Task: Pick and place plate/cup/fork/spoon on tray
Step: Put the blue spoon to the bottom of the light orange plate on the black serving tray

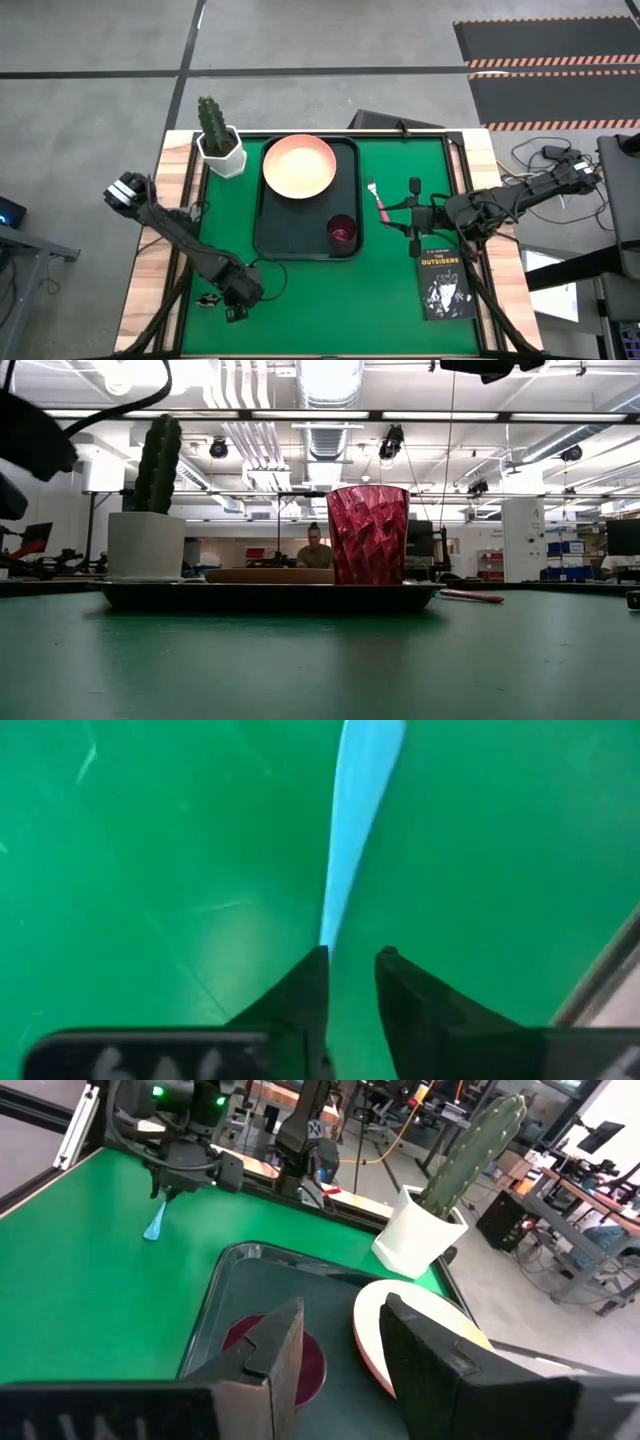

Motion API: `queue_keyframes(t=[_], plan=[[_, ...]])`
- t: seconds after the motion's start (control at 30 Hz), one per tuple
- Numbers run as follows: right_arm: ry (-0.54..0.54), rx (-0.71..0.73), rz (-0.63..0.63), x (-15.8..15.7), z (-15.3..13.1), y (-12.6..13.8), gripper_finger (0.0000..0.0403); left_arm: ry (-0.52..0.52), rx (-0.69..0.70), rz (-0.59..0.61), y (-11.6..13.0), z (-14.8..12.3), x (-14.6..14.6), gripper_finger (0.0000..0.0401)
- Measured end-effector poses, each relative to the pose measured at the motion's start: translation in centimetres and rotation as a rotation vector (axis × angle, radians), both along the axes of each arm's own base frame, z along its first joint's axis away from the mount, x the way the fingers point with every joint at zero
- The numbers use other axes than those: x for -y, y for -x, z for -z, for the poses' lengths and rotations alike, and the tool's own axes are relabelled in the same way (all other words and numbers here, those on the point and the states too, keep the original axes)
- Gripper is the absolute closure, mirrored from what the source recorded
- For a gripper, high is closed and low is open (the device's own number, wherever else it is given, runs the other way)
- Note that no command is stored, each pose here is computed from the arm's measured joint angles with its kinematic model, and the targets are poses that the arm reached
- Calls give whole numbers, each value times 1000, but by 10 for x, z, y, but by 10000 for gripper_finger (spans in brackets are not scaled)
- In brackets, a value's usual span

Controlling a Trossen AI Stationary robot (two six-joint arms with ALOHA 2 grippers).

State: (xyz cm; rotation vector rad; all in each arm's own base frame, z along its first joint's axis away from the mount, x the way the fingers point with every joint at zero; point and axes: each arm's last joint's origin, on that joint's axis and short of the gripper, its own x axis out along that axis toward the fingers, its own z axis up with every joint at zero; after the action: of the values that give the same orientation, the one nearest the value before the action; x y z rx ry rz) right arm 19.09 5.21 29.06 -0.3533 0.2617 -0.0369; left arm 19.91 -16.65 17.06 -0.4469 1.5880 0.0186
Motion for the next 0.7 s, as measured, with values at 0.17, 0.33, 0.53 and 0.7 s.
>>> queue_keyframes(t=[0.17, 0.33, 0.53, 0.7], plan=[[-12, -9, 5, 0, 1, 0, 279, -37, -10, 37, 11, 8, 3, 292], [-23, -21, 9, 0, 3, 1, 282, -75, 24, 63, 17, 12, 7, 287], [-37, -33, 14, 0, 4, 1, 278, -76, 48, 41, 21, 21, 7, 314], [-39, -32, 15, 0, 4, 1, 282, -87, 46, 76, 23, 22, 7, 373]])
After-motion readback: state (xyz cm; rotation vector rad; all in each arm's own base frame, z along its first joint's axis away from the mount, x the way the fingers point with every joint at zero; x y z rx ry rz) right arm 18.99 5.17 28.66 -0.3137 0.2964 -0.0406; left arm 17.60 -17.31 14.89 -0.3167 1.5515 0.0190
